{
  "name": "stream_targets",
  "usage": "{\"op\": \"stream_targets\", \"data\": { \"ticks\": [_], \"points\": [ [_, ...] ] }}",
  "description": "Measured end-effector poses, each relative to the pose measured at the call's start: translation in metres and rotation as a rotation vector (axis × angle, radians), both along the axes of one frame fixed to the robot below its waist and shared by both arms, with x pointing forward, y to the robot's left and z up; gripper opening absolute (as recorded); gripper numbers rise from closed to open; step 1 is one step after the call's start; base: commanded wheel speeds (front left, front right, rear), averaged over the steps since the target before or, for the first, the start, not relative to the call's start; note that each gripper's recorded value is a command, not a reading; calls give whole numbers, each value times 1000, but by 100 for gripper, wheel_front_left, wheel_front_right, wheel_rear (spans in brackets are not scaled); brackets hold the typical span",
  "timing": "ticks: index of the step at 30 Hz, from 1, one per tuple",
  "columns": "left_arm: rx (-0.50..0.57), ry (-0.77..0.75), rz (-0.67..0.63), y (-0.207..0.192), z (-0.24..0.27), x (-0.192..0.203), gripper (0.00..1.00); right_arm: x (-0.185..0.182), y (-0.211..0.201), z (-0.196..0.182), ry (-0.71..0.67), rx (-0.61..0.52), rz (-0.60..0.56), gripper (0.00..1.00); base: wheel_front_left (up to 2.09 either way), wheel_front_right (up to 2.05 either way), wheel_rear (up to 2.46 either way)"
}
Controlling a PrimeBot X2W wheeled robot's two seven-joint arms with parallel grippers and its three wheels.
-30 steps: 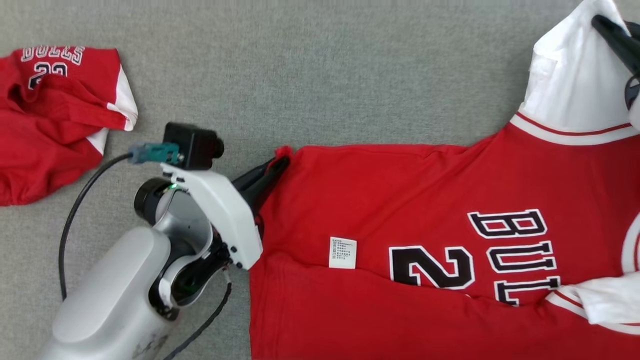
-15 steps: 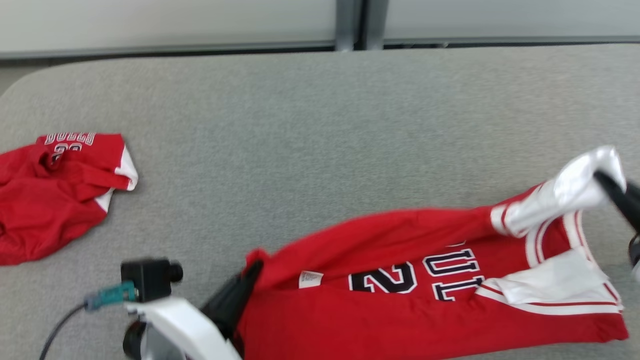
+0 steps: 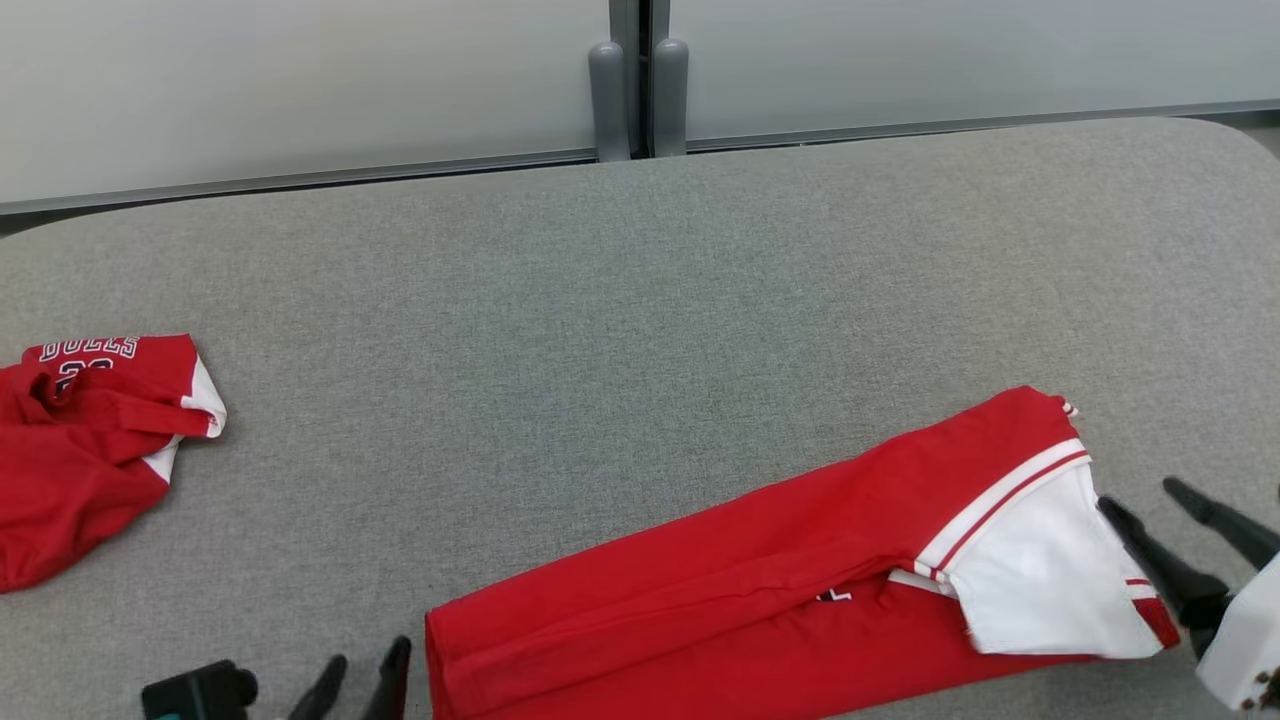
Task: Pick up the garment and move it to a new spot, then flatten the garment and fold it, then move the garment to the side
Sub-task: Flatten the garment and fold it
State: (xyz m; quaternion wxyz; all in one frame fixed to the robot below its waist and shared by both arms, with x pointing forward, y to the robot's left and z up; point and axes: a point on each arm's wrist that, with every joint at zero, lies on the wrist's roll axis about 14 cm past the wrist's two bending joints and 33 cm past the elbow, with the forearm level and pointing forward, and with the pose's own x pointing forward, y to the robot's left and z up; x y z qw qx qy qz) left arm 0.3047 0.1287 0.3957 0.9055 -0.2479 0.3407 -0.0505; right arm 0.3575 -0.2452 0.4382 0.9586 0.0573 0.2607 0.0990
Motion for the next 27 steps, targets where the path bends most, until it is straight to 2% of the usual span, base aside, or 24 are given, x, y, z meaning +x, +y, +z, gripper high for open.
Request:
{"op": "stream_targets", "data": {
  "ticks": [2, 6, 13, 19, 25, 27],
  "points": [
    [1, -58, 79, 10, 8, 9, 100, 6, -4, 11, -35, 1, -16, 100, 0, 0, 0],
    [75, -214, 139, 26, 28, 27, 100, 14, -14, 15, -13, -57, -17, 100, 0, 0, 0],
    [103, -397, 157, 21, 49, 59, 100, 30, -1, -27, 172, -91, 16, 100, 0, 0, 0],
    [133, -440, 161, 24, 48, 66, 100, 32, 4, -71, 312, -152, 40, 100, 0, 0, 0],
    [142, -458, 177, 28, 49, 66, 100, 37, 2, -84, 357, -199, 46, 100, 0, 0, 0],
    [140, -458, 177, 28, 48, 66, 100, 37, 6, -88, 376, -185, 50, 100, 0, 0, 0]
  ]
}}
